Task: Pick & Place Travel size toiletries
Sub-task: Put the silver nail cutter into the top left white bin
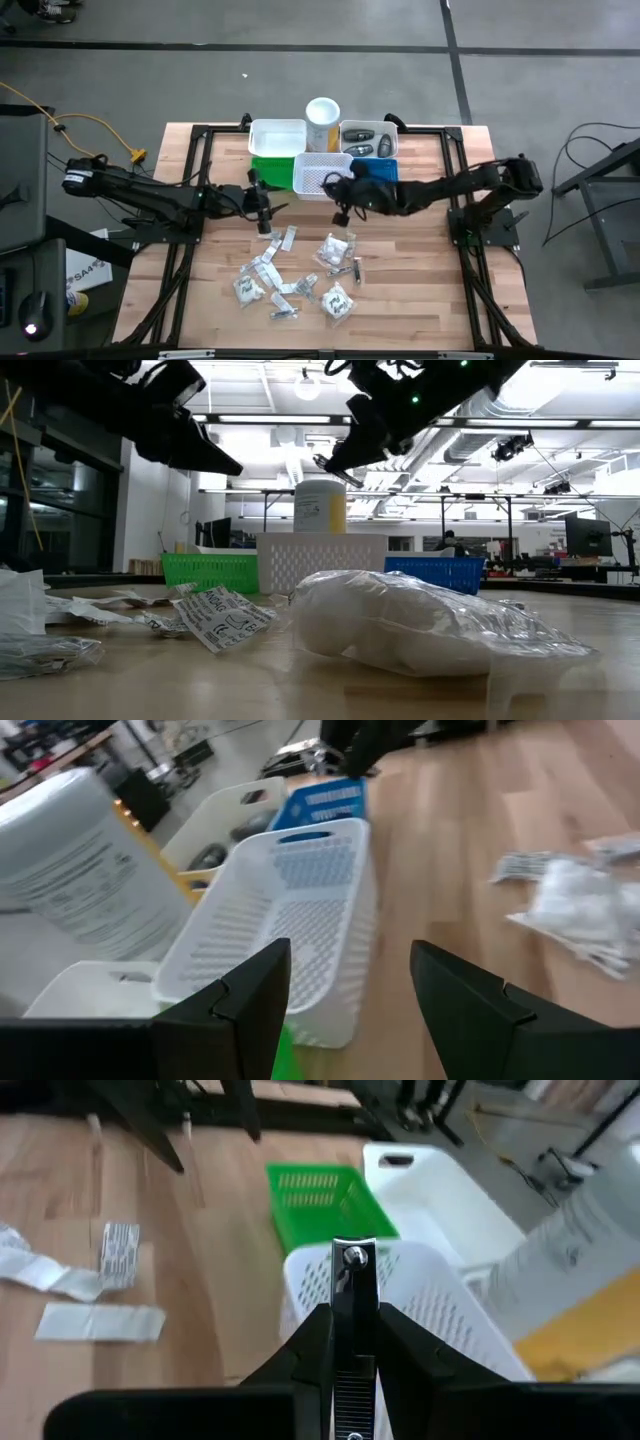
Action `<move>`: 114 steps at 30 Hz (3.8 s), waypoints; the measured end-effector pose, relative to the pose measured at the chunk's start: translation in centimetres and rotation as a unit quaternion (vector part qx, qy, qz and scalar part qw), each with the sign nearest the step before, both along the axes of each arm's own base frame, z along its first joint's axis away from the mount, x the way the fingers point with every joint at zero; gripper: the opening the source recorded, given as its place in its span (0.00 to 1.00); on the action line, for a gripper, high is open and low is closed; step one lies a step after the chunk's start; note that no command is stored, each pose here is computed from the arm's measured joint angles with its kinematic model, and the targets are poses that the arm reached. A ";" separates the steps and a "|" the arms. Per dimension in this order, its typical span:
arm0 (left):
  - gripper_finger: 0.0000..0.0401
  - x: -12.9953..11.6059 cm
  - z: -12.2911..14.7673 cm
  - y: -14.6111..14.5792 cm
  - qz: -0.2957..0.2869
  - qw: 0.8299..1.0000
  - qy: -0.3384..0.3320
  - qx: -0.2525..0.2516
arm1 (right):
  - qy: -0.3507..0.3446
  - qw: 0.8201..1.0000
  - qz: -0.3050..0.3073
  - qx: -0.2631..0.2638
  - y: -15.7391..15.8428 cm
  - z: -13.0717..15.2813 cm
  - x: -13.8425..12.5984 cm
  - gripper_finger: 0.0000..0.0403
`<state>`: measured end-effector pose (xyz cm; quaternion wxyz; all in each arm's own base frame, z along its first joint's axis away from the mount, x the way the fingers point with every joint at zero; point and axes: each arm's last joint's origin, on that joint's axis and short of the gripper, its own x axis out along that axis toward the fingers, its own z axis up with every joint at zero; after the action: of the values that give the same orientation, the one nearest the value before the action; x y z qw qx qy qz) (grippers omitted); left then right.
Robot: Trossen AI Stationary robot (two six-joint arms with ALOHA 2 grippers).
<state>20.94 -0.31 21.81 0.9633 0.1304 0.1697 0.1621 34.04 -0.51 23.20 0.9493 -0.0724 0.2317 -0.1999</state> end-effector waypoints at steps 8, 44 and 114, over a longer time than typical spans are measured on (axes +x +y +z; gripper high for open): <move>0.51 0.3 0.7 3.3 0.011 0.999 -0.047 -0.023 | -0.072 0.994 0.082 0.004 -3.8 0.9 0.9 0.11; 0.51 2.5 -0.2 6.6 -0.070 0.991 -0.110 -0.016 | -0.276 0.943 0.180 -0.048 -7.0 -3.2 4.8 0.11; 0.51 2.2 2.6 6.0 -0.161 0.963 -0.213 -0.018 | -0.301 0.906 0.280 -0.097 -5.8 1.3 3.6 0.12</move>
<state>23.12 5.67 24.42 0.9927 0.1010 -0.0602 0.0259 37.62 -6.33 24.45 0.9790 -0.1627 -0.1157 0.0400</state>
